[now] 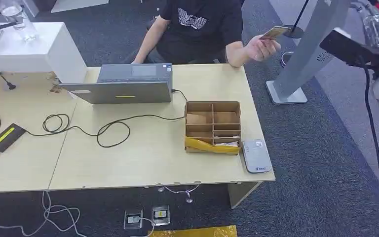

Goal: Pass the card to the sensor for recognition and then transmit it.

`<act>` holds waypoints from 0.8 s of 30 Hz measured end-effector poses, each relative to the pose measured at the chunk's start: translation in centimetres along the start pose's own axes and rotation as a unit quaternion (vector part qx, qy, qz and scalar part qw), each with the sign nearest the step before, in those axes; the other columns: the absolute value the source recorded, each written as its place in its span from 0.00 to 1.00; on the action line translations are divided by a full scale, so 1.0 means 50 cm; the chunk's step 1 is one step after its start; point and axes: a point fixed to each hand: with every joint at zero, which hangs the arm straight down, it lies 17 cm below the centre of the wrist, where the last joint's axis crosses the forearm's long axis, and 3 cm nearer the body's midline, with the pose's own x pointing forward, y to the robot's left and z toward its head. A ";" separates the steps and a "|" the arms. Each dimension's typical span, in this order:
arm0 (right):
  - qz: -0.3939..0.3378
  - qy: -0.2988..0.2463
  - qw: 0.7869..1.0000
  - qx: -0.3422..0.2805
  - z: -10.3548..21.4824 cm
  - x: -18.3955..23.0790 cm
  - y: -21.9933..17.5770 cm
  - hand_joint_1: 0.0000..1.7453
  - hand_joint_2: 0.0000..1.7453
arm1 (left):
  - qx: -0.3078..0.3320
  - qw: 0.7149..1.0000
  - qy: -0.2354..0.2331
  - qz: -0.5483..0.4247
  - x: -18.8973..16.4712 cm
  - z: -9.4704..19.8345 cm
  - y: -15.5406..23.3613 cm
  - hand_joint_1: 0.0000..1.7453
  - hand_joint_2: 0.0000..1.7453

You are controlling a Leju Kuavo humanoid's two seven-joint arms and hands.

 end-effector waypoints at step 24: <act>0.067 0.001 0.993 0.099 0.057 -0.009 0.141 1.00 1.00 | -0.005 0.999 -0.023 -0.027 0.009 -0.003 0.009 0.00 0.00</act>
